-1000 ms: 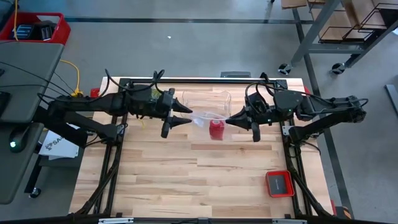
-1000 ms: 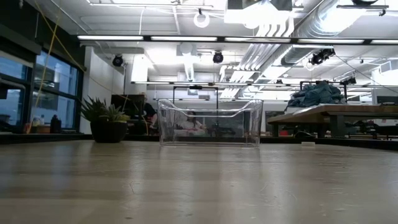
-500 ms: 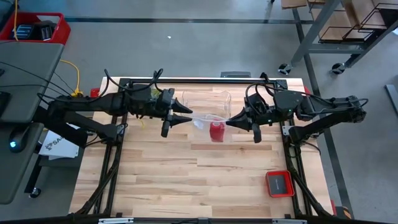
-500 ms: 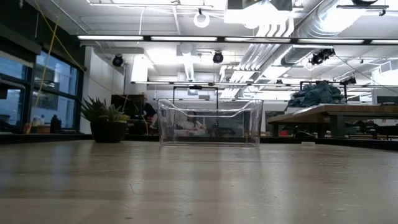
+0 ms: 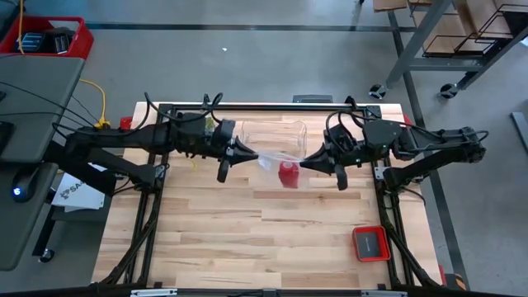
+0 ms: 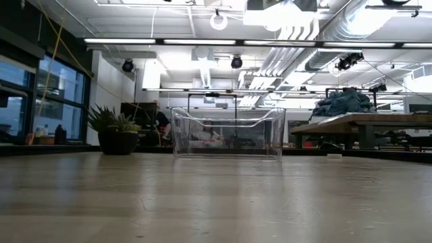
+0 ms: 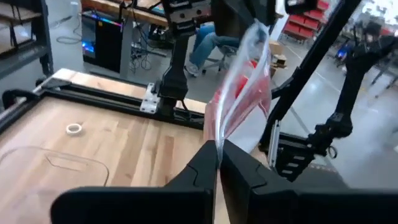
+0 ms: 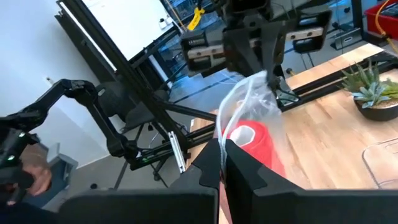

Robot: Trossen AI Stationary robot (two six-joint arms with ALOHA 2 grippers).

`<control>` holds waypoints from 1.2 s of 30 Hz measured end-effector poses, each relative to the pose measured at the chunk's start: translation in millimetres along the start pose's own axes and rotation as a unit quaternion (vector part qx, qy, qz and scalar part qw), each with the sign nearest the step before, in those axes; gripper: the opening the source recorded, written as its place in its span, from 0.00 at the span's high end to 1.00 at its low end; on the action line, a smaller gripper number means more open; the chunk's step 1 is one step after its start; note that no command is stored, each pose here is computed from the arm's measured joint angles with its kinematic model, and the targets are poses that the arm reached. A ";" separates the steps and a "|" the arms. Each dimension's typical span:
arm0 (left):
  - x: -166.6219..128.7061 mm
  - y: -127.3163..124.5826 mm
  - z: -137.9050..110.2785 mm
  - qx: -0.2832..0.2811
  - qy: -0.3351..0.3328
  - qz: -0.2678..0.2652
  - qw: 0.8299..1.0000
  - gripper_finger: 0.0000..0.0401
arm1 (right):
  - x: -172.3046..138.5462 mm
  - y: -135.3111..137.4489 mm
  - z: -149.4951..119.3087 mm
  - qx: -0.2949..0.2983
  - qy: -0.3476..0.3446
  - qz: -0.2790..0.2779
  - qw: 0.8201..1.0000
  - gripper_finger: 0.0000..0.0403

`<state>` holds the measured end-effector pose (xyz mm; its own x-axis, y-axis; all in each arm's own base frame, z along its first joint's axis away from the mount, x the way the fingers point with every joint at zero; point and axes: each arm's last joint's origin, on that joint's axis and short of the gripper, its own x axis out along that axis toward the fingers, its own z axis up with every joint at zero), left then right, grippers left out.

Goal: Roll bandage
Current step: Put the transparent zip bag containing the rolled red bandage into the transparent container

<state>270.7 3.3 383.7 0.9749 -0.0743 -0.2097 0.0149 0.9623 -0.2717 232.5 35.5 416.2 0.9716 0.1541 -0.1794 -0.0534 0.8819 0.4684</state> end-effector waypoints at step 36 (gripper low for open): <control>-0.9 30.4 1.8 -0.285 -0.001 0.048 0.957 1.00 | -5.8 -22.9 -40.4 0.038 0.150 -0.212 0.965 0.73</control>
<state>270.7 33.1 377.3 0.9661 0.0079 -0.2582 -0.1979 0.6651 -0.7200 218.8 32.4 371.6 0.7915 -0.0818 -0.6057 0.3622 0.8610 0.3571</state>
